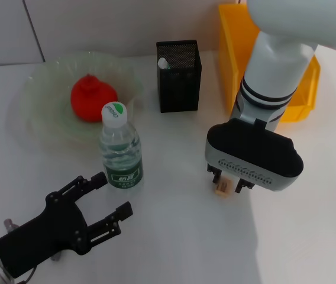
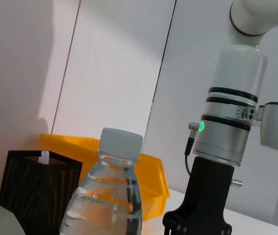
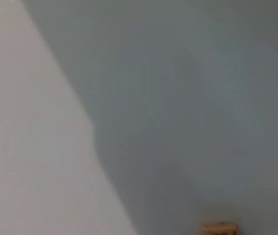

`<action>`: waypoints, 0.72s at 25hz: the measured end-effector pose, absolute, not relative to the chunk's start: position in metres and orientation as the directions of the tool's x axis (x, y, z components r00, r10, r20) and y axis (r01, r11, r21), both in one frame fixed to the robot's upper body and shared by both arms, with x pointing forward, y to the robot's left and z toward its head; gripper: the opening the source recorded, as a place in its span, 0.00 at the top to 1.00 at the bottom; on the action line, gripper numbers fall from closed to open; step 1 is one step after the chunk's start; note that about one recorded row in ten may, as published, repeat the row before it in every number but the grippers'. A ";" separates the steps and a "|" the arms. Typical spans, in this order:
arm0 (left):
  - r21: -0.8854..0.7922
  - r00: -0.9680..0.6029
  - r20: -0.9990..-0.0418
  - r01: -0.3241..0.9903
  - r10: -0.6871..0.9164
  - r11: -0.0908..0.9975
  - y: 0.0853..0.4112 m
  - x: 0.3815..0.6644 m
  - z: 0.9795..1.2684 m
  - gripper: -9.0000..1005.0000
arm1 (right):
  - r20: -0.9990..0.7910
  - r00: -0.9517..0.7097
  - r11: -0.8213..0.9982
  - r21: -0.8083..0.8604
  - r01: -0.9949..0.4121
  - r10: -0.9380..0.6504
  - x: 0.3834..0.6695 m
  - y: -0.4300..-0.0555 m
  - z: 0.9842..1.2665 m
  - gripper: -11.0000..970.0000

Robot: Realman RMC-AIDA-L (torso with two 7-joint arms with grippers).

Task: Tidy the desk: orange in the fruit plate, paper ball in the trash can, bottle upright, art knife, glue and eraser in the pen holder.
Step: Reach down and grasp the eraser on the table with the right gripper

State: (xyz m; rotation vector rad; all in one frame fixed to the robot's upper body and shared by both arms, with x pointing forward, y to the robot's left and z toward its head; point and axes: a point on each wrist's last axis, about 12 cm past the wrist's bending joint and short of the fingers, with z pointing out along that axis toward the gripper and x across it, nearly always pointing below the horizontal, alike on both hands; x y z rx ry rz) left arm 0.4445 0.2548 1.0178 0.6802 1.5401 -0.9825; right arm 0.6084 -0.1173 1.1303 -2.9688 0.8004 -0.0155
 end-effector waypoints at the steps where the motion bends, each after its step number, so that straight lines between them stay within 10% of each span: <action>1: -0.221 -0.203 -0.975 0.846 -0.091 0.485 0.255 0.445 1.018 0.19 | -0.009 0.864 -0.862 -0.067 -0.503 -0.504 0.608 -0.117 1.130 0.49; 18: -0.221 -0.204 -0.975 0.850 -0.089 0.479 0.254 0.445 1.018 0.19 | -0.004 0.865 -0.863 -0.065 -0.502 -0.502 0.606 -0.117 1.124 0.62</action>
